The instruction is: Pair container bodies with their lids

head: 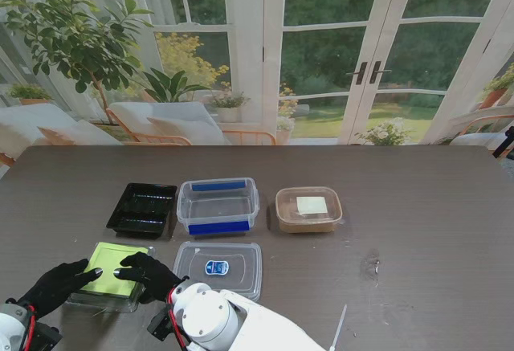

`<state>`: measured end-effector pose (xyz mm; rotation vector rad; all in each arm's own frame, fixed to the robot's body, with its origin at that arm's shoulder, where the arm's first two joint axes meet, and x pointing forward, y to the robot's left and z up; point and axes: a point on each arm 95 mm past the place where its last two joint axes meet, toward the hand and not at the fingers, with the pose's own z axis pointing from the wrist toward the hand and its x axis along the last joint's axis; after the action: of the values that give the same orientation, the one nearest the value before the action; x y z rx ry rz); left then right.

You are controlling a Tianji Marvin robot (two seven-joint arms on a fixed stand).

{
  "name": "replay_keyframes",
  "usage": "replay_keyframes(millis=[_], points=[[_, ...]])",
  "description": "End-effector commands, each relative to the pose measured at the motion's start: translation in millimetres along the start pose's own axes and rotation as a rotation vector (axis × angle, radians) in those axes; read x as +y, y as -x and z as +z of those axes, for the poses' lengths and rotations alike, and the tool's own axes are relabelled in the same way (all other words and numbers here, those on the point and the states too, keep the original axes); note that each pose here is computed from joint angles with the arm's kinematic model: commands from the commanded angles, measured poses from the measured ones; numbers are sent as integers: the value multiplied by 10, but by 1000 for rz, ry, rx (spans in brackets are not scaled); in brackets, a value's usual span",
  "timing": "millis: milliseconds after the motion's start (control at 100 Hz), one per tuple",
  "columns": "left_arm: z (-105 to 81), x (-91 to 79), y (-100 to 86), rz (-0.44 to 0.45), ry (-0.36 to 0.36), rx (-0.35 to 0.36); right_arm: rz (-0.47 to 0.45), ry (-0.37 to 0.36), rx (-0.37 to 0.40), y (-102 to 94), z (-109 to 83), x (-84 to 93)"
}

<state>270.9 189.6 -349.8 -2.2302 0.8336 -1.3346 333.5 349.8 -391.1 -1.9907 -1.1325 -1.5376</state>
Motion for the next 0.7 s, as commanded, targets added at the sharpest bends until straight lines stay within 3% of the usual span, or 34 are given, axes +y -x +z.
replay_keyframes(millis=[0,310,690], points=[[-62,127,-95,-5,46,32,24,-41,43,-156,-10,-144],[-222,76,-199,2,29,57,54,-32,81,-310,-103,-116],[-273,30,-314,3,0,102,49,-11,108,-456,-128,-37]])
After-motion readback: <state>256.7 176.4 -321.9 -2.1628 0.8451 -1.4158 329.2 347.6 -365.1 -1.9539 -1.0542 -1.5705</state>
